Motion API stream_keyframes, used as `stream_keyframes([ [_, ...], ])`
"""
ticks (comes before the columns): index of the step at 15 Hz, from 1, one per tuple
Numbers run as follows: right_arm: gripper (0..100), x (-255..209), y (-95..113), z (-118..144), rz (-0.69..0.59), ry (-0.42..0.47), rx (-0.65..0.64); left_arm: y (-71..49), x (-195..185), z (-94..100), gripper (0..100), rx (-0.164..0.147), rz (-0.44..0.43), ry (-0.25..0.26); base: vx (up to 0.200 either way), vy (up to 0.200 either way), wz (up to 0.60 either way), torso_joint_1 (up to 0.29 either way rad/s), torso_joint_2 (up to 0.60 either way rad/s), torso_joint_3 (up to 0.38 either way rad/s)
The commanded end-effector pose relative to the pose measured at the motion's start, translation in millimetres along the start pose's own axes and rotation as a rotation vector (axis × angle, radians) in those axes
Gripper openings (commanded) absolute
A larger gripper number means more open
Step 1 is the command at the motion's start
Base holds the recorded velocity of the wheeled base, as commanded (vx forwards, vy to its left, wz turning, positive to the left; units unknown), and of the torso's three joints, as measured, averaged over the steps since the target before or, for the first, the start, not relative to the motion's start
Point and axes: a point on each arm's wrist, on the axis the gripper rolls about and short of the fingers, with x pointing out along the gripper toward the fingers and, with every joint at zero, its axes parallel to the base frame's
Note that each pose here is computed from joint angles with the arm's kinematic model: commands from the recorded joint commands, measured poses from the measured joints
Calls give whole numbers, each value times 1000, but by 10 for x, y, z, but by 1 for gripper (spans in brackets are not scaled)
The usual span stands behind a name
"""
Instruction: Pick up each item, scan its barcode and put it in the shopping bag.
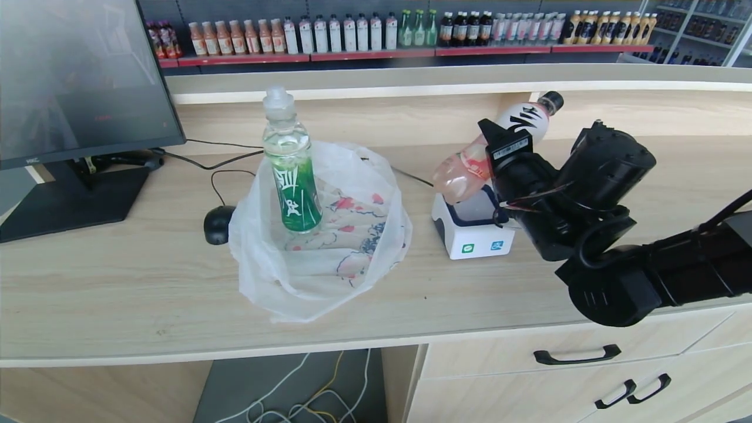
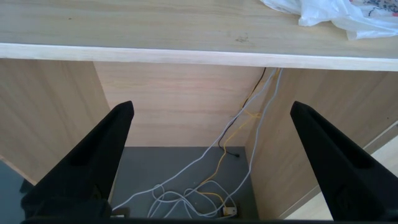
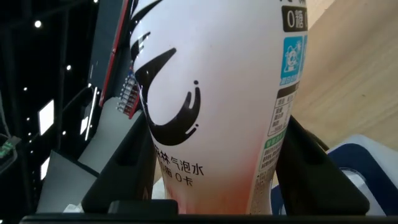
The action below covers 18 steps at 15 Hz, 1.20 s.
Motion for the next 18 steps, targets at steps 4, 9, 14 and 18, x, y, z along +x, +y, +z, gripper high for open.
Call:
stream_keyframes([
  [4,0,9,-67,-24,-17,7,-5,0,0,0,100,0,1,-1,0,0,0,0,0,0],
  [9,0,9,-119,-53,-32,13,-9,0,1,0,100,0,1,1,0,0,0,0,0,0],
  [14,0,29,-163,-93,-39,21,-12,0,1,0,100,0,1,1,0,0,0,0,0,0],
  [18,0,22,-159,-88,-39,21,-12,0,0,0,100,0,1,-1,0,0,0,0,0,0],
])
